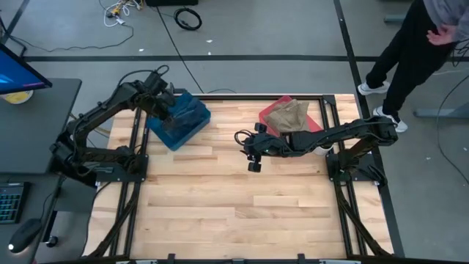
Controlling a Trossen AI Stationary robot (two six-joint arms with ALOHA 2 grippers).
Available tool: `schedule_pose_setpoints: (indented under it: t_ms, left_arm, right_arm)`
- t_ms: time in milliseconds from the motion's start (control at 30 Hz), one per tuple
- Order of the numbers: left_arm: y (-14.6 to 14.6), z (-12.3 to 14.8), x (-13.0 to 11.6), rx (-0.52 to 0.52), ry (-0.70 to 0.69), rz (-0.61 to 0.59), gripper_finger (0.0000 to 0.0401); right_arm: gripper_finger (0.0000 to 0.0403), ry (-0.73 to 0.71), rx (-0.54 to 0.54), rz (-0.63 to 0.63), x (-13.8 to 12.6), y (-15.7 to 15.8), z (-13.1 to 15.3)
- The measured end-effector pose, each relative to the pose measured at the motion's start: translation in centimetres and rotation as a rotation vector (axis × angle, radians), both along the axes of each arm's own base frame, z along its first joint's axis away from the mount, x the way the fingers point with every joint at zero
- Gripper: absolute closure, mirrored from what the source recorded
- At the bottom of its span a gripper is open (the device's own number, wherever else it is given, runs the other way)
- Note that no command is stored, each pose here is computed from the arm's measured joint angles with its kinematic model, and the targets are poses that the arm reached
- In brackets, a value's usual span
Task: Pick & Place hat
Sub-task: Put the blue cap into the blue bin
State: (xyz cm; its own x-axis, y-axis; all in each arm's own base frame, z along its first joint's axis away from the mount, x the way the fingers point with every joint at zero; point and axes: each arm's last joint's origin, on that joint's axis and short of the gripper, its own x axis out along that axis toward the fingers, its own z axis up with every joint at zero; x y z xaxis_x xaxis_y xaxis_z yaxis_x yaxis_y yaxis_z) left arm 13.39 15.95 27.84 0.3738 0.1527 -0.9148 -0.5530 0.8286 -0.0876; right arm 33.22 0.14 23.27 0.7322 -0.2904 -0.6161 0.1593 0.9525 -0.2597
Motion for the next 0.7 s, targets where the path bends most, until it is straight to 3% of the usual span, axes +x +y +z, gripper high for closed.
schedule_pose_setpoints:
  t_ms: [300,500,567,700]
  left_arm:
    - [0.47,0.27,0.41,0.038,-0.053,0.037,0.0268]
    - [0.47,0.28,0.43,0.019,-0.066,0.071,0.0360]
    - [0.44,0.29,0.48,-0.005,-0.085,0.089,0.0387]
    - [0.14,0.40,0.74,-0.131,-0.195,0.100,0.0393]
  right_arm:
    - [0.0234,0.002,0.039,0.063,0.06,0.21,-0.02]
    - [0.0234,0.002,0.040,0.065,0.06,0.21,-0.02]
    - [0.0234,0.002,0.040,0.065,0.06,0.21,-0.02]
    - [0.0234,0.003,0.040,0.065,0.05,0.21,-0.02]
